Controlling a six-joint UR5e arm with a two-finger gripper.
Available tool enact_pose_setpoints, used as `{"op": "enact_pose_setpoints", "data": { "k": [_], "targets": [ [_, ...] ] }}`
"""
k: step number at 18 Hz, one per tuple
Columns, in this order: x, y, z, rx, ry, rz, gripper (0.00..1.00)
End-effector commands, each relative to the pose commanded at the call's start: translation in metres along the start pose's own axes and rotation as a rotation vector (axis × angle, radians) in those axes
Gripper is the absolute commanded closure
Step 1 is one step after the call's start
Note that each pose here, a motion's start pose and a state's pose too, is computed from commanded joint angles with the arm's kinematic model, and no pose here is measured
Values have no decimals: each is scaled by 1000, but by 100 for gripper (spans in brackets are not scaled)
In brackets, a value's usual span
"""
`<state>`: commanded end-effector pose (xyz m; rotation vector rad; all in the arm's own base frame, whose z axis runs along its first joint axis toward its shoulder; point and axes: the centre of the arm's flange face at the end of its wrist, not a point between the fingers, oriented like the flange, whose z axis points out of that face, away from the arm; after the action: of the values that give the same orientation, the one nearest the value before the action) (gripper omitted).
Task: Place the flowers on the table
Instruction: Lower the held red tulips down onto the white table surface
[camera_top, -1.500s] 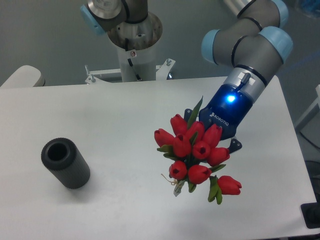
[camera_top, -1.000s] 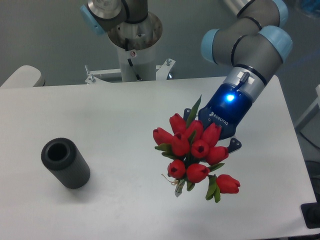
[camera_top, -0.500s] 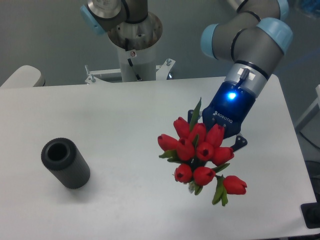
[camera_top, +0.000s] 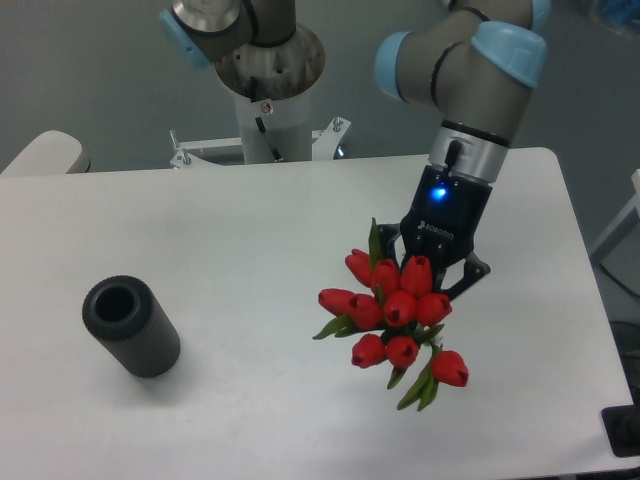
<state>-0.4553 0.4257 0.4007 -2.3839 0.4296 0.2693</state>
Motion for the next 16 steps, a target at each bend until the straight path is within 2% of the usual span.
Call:
{"op": "enact_pose_setpoints", "data": {
  "k": [2,4,9,16],
  "targets": [
    [11,12,3,-77,3,30,68],
    [25,11,13,-144,21,86,68],
    [52,13,30,-342,38,136,68],
    [98,23,64,-547,126,260,68]
  ]
}}
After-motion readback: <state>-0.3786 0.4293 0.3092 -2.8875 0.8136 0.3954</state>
